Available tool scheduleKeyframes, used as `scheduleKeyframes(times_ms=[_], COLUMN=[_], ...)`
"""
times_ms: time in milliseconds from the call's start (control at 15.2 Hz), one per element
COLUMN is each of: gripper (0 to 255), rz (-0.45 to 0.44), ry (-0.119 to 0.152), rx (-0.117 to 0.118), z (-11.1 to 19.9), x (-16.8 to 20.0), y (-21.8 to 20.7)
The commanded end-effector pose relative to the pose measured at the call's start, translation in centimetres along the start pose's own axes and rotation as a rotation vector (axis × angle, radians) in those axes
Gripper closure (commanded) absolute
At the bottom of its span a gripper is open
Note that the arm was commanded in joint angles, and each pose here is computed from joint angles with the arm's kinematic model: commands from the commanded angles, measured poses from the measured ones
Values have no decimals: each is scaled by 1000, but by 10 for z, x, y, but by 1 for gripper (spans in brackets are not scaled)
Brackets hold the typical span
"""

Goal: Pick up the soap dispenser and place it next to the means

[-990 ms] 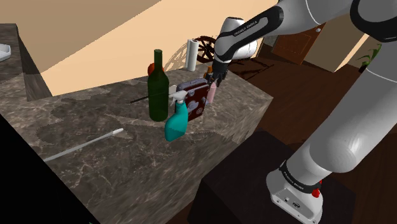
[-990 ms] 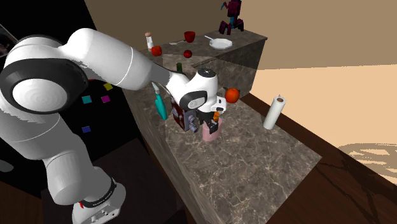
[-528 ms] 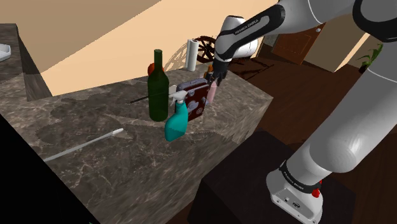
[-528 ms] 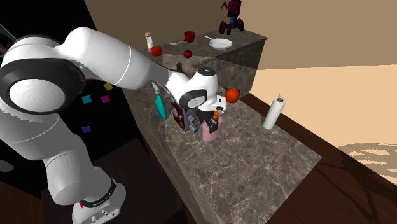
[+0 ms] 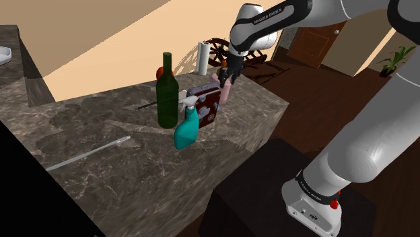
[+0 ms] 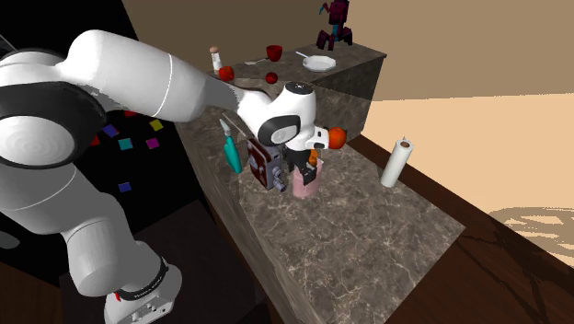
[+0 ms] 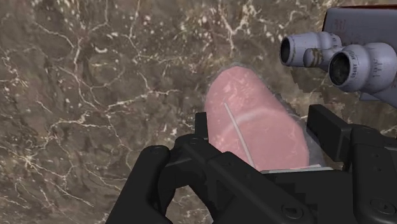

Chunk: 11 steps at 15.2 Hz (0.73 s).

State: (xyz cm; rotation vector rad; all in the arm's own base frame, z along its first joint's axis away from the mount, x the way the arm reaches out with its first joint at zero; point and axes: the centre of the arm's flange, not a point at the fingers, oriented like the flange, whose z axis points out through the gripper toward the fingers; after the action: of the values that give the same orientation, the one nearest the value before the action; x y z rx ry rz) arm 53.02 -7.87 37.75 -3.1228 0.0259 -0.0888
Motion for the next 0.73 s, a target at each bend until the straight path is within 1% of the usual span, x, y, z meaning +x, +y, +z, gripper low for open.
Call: scheduleKeyframes(times_ms=[0,660], gripper=[255,255], rz=[0,0], ry=[0,0], rx=[0,0], z=[-10,-63], x=[1,4], y=[1,0])
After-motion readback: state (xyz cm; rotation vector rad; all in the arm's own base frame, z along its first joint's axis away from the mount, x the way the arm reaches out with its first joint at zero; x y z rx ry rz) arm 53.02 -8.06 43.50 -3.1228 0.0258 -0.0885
